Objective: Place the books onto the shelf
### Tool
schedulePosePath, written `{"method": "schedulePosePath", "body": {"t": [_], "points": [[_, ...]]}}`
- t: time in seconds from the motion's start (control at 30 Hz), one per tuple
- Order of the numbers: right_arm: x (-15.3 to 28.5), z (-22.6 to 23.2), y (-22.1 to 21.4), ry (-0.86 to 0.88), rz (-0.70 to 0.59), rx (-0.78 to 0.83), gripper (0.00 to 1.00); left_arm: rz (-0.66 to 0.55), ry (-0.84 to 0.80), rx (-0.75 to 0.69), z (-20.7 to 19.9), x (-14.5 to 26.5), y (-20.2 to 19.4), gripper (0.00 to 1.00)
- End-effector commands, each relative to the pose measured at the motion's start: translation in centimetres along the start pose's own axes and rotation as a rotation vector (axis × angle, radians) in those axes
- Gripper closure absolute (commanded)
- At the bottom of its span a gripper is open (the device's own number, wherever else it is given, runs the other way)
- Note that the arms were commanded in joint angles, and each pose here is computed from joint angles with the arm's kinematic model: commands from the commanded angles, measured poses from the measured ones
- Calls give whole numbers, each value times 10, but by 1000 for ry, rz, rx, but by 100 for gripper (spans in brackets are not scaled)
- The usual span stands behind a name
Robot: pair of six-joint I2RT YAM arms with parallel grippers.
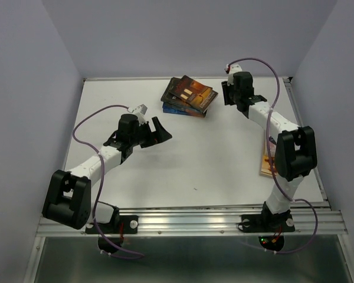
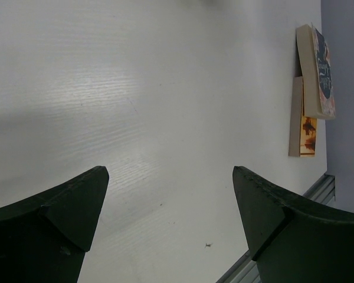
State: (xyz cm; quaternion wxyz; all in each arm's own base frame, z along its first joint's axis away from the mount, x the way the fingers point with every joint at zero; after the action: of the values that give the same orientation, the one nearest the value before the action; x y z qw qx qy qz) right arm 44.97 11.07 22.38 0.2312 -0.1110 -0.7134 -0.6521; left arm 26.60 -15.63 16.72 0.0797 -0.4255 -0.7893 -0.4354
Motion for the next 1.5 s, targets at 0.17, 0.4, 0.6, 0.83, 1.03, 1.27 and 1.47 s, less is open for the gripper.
{"method": "schedulePosePath", "body": {"t": [0.17,0.4,0.6,0.83,1.03,1.27,1.47], "points": [[-55,9,-2,-71,1,-62,57,-72,-16,-39,-5,6,21,1],[-100,16,11,-48,-17,-83,57,-100,15,-46,-4,11,26,1],[-118,24,19,17,-41,-73,54,-106,13,-48,-5,13,27,1],[-83,-13,27,-156,-24,-186,33,-112,8,-50,-6,13,30,1],[32,-125,-9,-420,-19,-503,0,-119,-13,-47,-6,12,28,1],[133,-217,-103,-651,94,-822,0,-110,-31,-46,-8,7,29,1],[144,-240,-148,-555,157,-930,0,-82,-51,-41,-8,1,28,1]]}}
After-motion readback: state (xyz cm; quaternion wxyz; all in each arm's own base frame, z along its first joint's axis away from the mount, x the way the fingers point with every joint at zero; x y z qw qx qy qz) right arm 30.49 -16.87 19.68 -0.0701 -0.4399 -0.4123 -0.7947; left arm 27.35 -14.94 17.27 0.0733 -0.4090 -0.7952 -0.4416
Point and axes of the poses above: each gripper's point midway between its finger pads, its own x axis back along the fingers, its own z axis along the line the jaws close on, y = z × x, the point moved 8 cm from there along x, back along the fingers, and after that the axes turned 5 degrees about -x, right-handed, at the moved point
